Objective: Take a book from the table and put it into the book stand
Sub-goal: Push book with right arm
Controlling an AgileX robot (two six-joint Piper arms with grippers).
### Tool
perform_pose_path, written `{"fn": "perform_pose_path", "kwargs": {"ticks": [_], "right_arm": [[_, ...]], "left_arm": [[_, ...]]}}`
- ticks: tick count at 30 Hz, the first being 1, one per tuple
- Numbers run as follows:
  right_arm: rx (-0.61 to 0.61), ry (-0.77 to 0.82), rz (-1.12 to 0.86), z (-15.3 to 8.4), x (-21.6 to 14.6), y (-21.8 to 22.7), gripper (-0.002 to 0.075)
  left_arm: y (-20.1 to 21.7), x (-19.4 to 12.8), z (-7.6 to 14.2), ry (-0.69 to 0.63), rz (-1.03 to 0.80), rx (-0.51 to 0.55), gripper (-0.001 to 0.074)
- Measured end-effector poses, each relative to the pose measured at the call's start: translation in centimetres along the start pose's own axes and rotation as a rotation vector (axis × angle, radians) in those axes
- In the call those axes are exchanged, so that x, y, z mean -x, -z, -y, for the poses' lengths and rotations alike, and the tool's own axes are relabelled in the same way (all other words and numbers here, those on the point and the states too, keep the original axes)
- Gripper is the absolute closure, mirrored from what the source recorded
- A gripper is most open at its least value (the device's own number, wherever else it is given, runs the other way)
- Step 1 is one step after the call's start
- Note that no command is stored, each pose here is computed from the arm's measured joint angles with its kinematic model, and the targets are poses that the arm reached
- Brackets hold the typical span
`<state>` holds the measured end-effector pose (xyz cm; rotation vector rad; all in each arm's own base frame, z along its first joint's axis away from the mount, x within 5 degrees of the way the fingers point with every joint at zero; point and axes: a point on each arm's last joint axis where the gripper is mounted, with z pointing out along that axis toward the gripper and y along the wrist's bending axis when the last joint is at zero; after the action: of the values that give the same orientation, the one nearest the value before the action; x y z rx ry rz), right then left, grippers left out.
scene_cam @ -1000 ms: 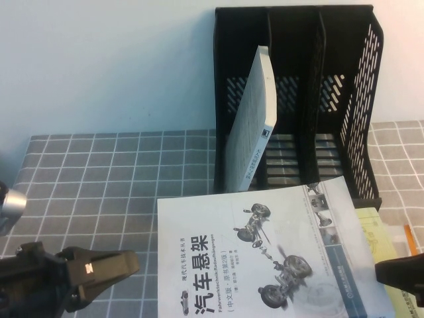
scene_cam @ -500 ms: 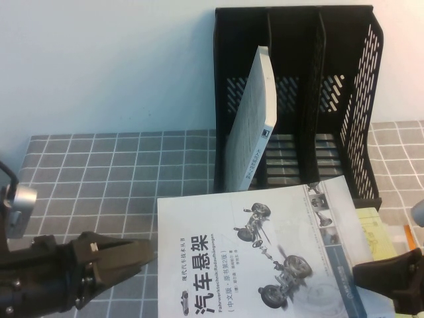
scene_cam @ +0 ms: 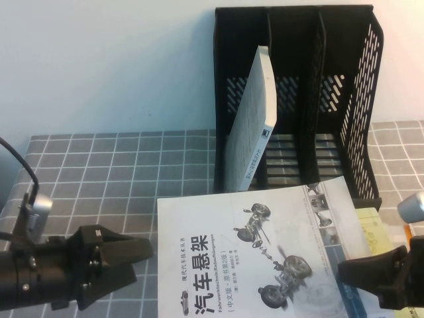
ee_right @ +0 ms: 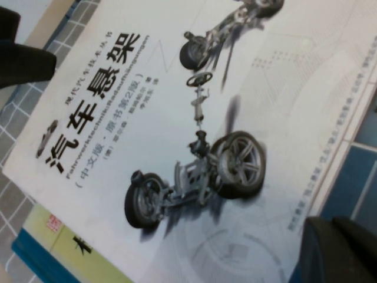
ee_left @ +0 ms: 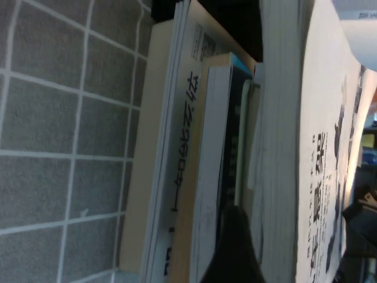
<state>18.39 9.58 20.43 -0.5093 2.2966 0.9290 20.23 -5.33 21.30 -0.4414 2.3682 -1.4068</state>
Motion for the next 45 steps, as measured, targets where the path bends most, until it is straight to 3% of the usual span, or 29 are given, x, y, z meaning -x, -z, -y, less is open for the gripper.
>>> {"fn": "perform_pose_path", "kwargs": {"ticks": [8,16,25,35,45], "right_arm": [[-0.069,0.073,0.015,0.3,0.9,0.3,0.0729],[-0.194,0.108,0.000,0.4,3.9,1.6,0.0729],[-0.282,0.154,-0.075,1.3,3.5,1.8,0.0729],[-0.220,0.048,-0.155,2.2,3.3,-0.2,0.0729],[-0.107,0.061,-0.129,1.8,3.6,-1.0,0.0728]], "left_arm": [[-2.1,0.5,-1.8,0.069,-0.138,-0.142,0.0254],[-2.5,0.8,-2.2,0.050,-0.133,-0.164,0.0254],[-2.5,1.1,-2.0,0.037,-0.101,-0.184,0.0253],[-2.5,1.1,-2.0,0.038,-0.098,-0.186,0.0253],[-2.5,0.9,-2.5,0.019,-0.116,-0.126,0.0253]]}}
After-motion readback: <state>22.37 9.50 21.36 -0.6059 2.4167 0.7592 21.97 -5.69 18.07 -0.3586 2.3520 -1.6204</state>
